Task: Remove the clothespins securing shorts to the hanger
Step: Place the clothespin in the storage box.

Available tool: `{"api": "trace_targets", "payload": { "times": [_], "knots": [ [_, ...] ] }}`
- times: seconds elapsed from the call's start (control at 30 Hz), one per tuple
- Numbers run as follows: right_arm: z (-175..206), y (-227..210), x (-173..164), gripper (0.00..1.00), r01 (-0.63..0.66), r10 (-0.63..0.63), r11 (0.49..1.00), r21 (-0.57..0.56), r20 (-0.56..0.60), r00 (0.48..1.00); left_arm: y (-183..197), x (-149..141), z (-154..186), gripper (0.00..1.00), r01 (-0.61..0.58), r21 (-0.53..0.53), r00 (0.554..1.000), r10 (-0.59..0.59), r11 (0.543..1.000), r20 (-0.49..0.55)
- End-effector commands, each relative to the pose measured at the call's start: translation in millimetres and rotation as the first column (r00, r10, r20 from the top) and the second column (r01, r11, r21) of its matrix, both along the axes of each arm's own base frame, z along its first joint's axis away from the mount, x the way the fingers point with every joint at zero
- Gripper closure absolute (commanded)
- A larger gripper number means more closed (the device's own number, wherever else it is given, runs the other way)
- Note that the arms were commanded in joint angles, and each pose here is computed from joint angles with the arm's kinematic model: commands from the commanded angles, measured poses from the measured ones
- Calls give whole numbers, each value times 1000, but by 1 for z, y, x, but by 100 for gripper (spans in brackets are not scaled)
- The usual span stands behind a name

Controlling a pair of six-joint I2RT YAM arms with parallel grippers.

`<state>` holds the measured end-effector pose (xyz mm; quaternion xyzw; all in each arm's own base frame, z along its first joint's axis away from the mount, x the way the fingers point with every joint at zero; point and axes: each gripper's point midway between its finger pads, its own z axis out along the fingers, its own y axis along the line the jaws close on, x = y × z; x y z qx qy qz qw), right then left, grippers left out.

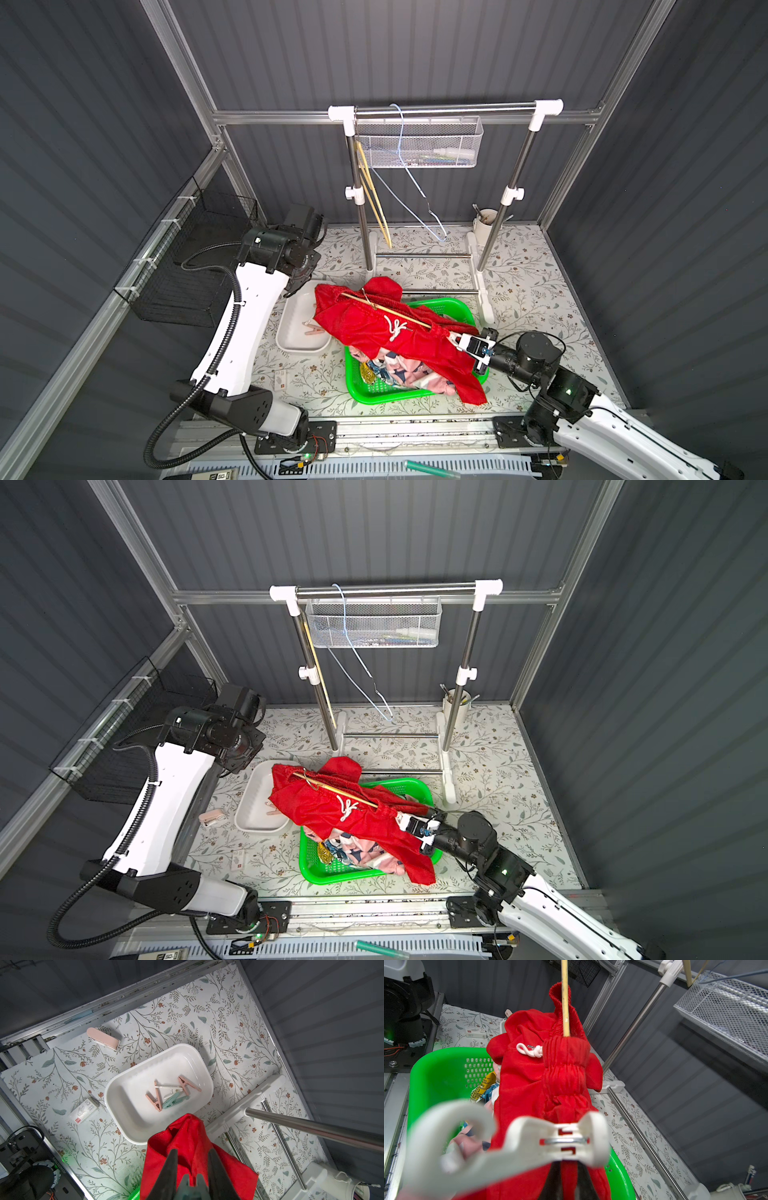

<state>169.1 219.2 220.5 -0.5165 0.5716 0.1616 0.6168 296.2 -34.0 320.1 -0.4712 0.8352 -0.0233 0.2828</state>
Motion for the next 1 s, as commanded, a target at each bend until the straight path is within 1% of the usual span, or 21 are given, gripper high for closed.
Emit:
{"api": "trace_targets", "payload": {
  "times": [0.0,0.17,0.3,0.4,0.57,0.73,0.9,0.97],
  "knots": [
    [0,-1,4,100,22,-22,1000,11,-3,1000,5,-1,-4,83,23,12,999,-22,1000,-47],
    [-4,-1,7,100,29,-29,1000,-3,-16,999,13,2,-8,83,22,-10,998,-23,1000,-56],
    [-5,0,9,100,29,-29,1000,-1,-22,999,19,5,-9,83,21,6,998,-20,1000,-61],
    [-4,-1,10,100,34,-34,999,1,-23,999,22,8,-22,82,26,19,996,-25,999,-88],
    [-1,-2,9,100,29,-29,1000,8,-18,999,15,17,-60,81,80,10,987,-77,997,-141],
    [2,-1,8,100,23,-23,1000,16,-7,1000,9,20,-100,80,123,0,971,-120,992,-207],
    [4,-1,7,100,17,-17,1000,17,-5,1000,11,21,-131,78,150,21,960,-141,988,-240],
    [5,-1,7,100,16,-16,1000,20,-4,1000,12,16,-150,78,154,29,950,-140,988,-280]
  ]
}}
